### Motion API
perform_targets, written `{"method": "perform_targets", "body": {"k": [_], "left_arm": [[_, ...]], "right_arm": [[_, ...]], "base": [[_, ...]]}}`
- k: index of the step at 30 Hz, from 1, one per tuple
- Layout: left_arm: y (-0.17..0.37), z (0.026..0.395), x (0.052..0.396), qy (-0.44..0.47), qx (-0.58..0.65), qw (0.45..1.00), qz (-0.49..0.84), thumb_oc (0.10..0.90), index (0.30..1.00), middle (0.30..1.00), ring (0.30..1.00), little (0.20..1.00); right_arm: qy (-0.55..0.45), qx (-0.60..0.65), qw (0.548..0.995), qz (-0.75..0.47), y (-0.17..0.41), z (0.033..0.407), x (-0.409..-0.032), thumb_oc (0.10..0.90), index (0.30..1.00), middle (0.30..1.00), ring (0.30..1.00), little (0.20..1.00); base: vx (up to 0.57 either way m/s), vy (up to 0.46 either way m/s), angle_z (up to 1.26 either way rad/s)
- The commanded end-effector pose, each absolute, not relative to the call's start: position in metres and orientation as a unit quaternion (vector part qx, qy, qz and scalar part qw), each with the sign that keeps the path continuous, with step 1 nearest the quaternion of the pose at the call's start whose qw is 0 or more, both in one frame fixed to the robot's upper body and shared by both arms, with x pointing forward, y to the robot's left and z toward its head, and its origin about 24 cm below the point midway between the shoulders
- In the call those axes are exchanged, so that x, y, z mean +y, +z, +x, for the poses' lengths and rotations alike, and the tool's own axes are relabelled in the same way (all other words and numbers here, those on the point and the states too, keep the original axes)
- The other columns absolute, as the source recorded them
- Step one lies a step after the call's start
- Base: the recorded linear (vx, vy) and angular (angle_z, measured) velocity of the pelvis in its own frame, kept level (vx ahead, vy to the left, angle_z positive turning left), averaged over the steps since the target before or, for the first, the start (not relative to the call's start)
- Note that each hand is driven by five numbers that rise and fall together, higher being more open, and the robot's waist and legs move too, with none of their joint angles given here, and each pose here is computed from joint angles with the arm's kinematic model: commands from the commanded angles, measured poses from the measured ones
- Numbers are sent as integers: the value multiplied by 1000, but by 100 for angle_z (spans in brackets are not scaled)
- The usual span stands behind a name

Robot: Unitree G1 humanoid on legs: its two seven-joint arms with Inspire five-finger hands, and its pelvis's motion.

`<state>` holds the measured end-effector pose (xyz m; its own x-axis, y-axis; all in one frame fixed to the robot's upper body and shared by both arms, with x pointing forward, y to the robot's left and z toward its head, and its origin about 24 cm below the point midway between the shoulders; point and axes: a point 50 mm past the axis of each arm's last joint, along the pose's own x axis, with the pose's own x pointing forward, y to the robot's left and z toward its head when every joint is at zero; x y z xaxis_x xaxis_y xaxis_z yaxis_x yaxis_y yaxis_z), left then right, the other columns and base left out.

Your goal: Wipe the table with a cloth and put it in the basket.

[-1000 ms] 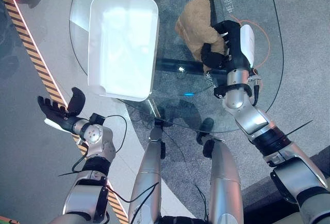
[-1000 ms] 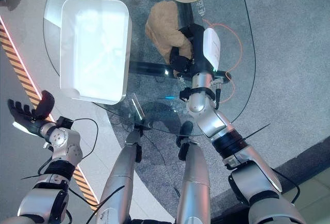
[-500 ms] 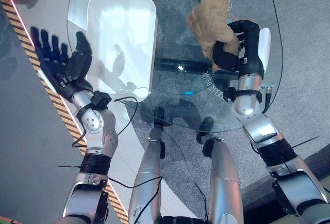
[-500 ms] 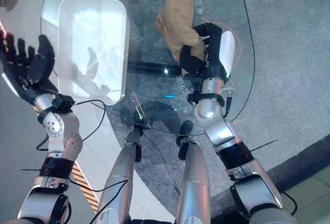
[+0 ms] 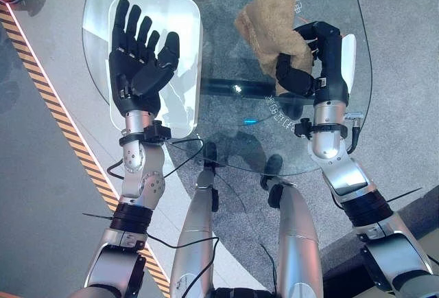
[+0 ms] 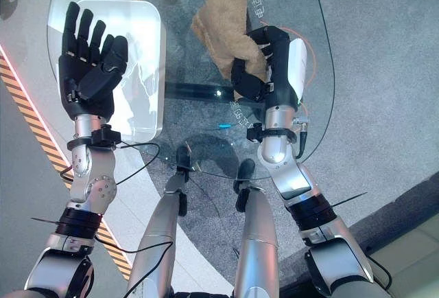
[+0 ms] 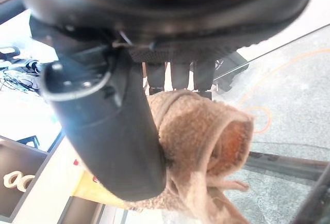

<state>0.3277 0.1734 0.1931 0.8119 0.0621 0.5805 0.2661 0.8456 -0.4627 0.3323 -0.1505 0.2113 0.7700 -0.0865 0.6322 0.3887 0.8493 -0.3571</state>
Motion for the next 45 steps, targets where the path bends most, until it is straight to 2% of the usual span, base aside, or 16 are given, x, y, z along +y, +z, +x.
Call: {"method": "perform_targets", "body": {"k": [1,20,45], "left_arm": [[242,311,165,-137,-401,872,-245,800,900,900,900,900],[239,319,125,-306,-289,836,-352,800,900,900,900,900],[246,324,108,-314,-273,838,-353,800,900,900,900,900]], "right_arm": [[-95,-539,823,-150,291,284,-126,100,300,300,300,200],[-32,-551,817,-167,300,282,-106,100,300,300,300,200],[30,-553,814,-178,304,277,-83,100,300,300,300,200]], "base": [[0,-10,-6],[0,1,-1],[0,0,0]]}}
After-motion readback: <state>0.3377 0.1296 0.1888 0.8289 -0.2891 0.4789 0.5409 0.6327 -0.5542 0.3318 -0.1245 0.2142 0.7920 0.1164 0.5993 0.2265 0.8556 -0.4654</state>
